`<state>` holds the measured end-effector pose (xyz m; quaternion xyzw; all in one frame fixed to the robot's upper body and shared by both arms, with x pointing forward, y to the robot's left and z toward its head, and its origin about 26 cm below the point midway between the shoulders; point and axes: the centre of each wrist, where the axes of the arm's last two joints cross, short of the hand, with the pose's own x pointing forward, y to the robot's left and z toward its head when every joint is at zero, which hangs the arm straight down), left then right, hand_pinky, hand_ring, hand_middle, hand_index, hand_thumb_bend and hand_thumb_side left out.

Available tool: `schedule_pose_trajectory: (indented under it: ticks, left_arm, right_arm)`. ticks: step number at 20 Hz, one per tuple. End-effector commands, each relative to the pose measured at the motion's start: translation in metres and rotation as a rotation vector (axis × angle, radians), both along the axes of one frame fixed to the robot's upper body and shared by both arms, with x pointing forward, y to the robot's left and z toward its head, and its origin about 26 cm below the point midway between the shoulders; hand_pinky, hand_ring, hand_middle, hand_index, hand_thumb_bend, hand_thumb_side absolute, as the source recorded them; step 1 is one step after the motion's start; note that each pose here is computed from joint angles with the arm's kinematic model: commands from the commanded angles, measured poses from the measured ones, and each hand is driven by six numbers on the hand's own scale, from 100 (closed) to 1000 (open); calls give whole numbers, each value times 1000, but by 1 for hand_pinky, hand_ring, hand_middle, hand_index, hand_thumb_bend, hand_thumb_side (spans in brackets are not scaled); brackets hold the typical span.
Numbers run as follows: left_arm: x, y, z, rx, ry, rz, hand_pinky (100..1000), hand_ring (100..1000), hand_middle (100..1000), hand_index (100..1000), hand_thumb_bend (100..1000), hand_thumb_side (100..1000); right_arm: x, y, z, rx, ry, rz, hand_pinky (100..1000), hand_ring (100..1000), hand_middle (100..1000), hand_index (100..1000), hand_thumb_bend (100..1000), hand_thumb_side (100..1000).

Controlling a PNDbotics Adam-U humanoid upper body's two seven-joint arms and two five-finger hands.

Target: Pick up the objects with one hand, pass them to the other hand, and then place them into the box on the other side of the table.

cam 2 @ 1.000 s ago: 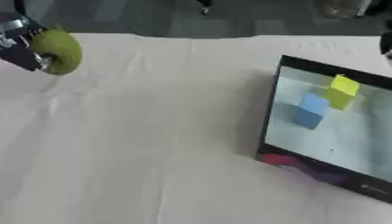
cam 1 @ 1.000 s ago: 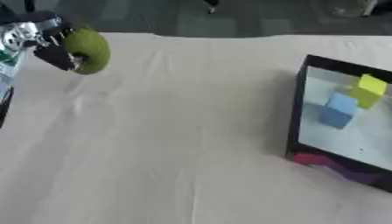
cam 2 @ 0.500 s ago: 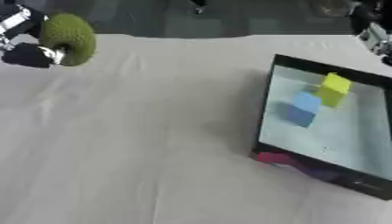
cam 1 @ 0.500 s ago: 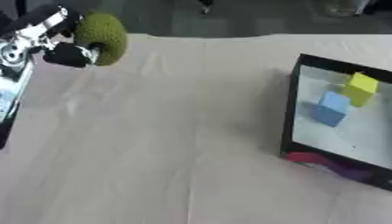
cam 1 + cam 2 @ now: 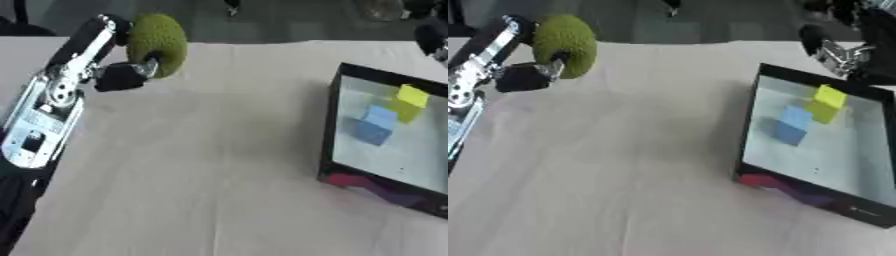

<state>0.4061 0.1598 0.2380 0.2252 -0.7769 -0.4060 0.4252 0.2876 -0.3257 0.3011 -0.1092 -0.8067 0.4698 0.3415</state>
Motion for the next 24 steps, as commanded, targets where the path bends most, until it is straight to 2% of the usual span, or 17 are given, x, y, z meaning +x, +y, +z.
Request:
schedule_pose_trajectory:
  ticks: [1,6,8,13,24]
  left_arm:
    - [-6,-12,1,-84,-66,-38,802,671,504,525,100,329]
    - [-10,-25,-16,-159,-80,-79,808,670,500,523,100,370]
    - [-11,-28,-21,-177,-76,-89,791,666,497,522,100,387]
    - [-15,-37,-28,-205,-77,-119,784,659,494,521,100,394]
    - [-28,-52,-35,-186,-156,-184,777,650,484,522,100,319]
  right_arm:
    - [-1,9,7,-74,-17,30,978,1000,984,963,100,515]
    - [2,19,2,-149,-26,63,972,1000,980,959,100,527]
    - [3,23,1,-172,-28,83,973,1000,984,964,100,557]
    - [5,32,-1,-218,-28,121,971,1000,985,964,100,557]
    - [9,52,-6,-269,-15,128,965,1000,985,961,128,515]
